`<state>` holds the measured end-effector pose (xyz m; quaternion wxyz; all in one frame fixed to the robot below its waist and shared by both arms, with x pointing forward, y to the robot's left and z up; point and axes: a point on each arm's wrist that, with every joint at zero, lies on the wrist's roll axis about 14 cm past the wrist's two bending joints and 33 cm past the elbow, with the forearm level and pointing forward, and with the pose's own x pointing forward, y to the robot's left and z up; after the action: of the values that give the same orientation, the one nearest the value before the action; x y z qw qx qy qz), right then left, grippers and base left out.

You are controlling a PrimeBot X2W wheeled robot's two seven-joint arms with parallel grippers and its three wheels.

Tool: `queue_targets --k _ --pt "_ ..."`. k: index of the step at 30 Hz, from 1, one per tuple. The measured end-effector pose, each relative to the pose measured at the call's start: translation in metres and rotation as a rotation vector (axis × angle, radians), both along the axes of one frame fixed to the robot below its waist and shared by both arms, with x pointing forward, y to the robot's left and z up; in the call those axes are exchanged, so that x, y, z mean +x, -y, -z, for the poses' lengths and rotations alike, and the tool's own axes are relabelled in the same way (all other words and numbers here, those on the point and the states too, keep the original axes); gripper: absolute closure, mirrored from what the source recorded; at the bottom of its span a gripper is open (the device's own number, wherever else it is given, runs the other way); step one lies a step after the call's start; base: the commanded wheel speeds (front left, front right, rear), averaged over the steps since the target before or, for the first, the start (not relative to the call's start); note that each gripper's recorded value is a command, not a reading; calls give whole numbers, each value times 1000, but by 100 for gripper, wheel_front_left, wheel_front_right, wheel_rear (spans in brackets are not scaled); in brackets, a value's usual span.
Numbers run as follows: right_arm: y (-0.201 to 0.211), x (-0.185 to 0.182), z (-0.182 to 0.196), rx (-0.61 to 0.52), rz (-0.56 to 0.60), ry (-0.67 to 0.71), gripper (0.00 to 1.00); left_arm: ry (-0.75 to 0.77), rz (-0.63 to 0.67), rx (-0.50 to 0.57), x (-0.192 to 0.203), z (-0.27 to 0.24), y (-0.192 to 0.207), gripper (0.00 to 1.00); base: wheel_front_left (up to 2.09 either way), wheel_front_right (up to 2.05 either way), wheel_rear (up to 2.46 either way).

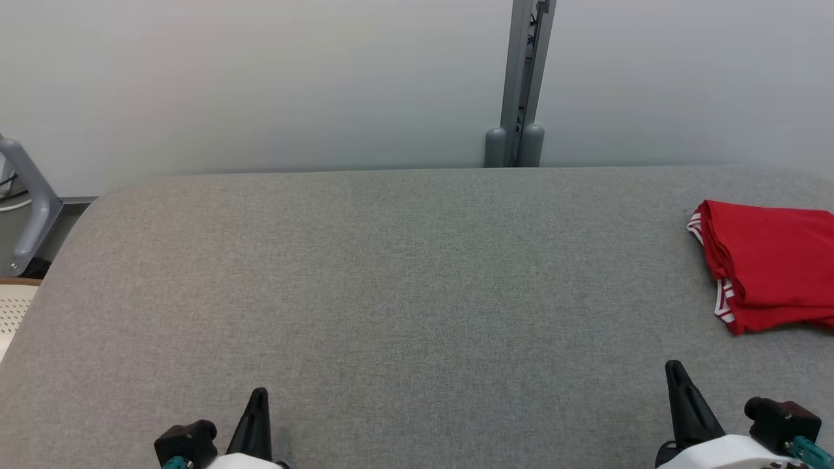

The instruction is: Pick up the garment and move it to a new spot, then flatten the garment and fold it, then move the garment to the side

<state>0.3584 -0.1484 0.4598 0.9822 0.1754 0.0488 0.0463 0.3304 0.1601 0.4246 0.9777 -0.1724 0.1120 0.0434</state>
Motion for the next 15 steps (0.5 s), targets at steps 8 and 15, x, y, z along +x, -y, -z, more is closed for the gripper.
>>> queue_targets --k 8,15 --pt "8 4 -4 130 46 -14 100 -15 -45 -135 3 -1 -7 100 0 0 0" --pt "13 6 -5 237 76 -30 100 -6 -71 -246 10 -6 -10 100 0 0 0"
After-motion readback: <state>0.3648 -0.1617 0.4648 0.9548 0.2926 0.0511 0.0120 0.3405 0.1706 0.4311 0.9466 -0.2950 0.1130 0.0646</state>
